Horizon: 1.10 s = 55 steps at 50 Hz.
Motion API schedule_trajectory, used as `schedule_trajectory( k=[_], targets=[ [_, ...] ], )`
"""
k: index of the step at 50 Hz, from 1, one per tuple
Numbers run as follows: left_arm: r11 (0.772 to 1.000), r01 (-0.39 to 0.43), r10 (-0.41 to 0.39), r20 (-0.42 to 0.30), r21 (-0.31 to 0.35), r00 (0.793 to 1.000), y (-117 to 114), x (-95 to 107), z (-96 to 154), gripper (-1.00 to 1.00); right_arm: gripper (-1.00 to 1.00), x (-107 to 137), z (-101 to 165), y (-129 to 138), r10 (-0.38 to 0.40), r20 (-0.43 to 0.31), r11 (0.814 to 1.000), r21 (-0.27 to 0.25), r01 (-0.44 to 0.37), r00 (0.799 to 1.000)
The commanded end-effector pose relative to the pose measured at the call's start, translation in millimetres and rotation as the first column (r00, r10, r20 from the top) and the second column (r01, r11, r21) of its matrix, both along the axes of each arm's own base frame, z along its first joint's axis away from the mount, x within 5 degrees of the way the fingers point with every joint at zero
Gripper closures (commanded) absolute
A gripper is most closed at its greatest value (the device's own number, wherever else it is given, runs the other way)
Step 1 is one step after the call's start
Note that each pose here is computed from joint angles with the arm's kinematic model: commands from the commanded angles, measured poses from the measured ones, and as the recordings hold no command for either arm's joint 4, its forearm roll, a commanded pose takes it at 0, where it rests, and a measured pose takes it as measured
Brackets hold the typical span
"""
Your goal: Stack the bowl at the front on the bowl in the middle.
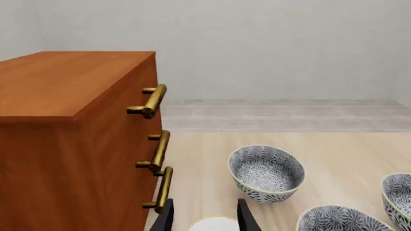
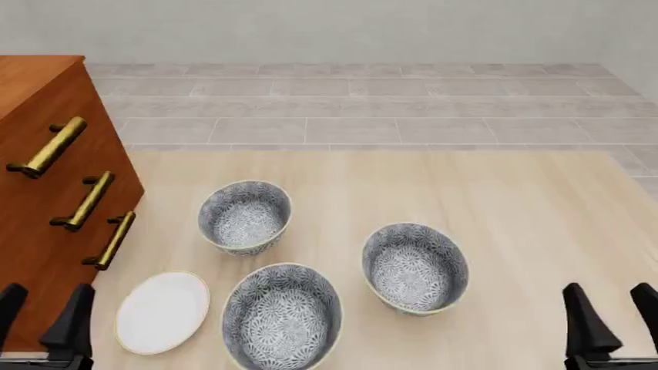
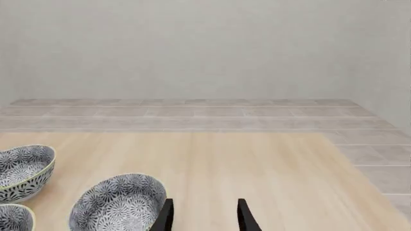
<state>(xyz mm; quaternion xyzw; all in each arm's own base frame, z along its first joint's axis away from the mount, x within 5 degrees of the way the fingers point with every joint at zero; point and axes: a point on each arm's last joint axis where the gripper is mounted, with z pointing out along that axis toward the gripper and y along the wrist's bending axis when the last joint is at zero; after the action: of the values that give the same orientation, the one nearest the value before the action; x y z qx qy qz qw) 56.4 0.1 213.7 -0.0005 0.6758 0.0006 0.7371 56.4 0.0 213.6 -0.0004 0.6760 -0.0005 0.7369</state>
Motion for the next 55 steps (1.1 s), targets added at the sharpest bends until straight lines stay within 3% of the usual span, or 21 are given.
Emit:
schedule_trajectory(
  k=[1,21,24,28,31,39,47,50,51,55],
  targets=[
    [1.000,-0.004,0.004,-0.004,-0.002,1.000,0,0,2,-1.00,-1.00,0,1,0,-0.004,-0.003,1.000,-0.010,0.004,1.000],
    [1.000,0.004,-0.004,-0.018,-0.004,1.000,0,5,2,-1.00,-1.00,0,4,1,0.019,-0.016,1.000,-0.023,-0.020,1.000],
    [1.000,0.003,-0.003,-0.020,-0.004,1.000,0,6,2,-1.00,-1.00,3,6,2,0.035,-0.029,0.999,-0.035,-0.036,0.999],
    [1.000,0.003,-0.003,-0.020,-0.002,1.000,0,6,1,-1.00,-1.00,18,9,5,0.063,-0.077,0.998,-0.011,-0.064,0.995],
    [1.000,0.005,-0.005,-0.022,-0.001,1.000,0,6,1,-1.00,-1.00,24,9,8,0.097,-0.088,0.994,-0.051,-0.102,0.991],
    [1.000,0.007,-0.007,-0.027,-0.001,1.000,0,7,1,-1.00,-1.00,37,26,16,0.164,-0.118,0.985,-0.039,-0.170,0.979],
    [1.000,0.003,-0.003,-0.022,-0.003,1.000,0,6,2,-1.00,-1.00,61,44,33,0.265,-0.184,0.962,-0.015,-0.272,0.947],
    [1.000,0.003,-0.004,-0.023,-0.004,1.000,0,7,2,-1.00,-1.00,76,47,44,0.307,-0.226,0.949,0.006,-0.314,0.924],
    [1.000,0.003,-0.003,-0.023,-0.004,1.000,0,7,2,-1.00,-1.00,82,47,51,0.339,-0.254,0.940,0.043,-0.340,0.906],
    [1.000,-0.002,0.002,-0.021,-0.002,1.000,0,7,3,-1.00,-1.00,99,56,67,0.380,-0.299,0.921,0.037,-0.387,0.875]
  ],
)
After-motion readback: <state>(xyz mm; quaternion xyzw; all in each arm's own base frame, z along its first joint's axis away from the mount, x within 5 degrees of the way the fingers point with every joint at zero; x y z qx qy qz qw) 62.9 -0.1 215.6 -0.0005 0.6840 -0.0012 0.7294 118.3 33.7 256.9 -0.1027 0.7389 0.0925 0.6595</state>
